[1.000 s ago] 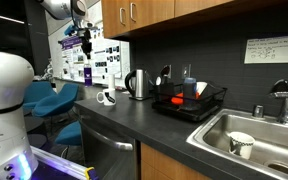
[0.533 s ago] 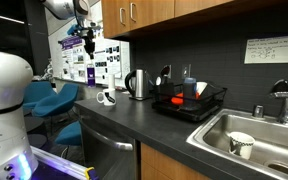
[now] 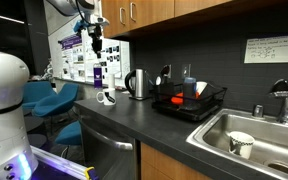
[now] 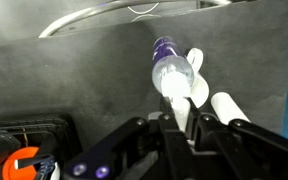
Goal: Bring the purple bottle closer to the sink
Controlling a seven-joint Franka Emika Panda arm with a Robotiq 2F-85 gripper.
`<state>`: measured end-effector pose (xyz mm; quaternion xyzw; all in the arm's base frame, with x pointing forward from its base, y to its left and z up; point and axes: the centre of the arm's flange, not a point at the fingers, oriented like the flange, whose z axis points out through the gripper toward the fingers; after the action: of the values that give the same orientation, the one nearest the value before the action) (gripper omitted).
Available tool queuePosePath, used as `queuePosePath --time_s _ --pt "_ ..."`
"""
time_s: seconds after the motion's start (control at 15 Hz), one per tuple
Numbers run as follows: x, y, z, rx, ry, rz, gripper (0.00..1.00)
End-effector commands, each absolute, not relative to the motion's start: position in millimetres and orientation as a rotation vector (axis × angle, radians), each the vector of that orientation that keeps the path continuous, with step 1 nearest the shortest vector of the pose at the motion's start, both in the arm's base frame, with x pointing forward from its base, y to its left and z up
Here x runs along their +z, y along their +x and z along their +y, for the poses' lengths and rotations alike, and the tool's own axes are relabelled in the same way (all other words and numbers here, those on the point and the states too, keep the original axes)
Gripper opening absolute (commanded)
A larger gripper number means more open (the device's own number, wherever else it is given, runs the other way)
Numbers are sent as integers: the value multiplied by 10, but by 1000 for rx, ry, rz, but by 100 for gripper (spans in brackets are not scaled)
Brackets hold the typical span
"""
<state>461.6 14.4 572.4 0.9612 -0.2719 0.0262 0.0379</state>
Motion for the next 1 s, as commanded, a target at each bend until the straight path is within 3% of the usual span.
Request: queuePosePath --time_s 0.0,0.93 --pt "5699 4307 -295 113 2948 -911 4" --pt "5573 4043 -1518 204 2827 -1232 4"
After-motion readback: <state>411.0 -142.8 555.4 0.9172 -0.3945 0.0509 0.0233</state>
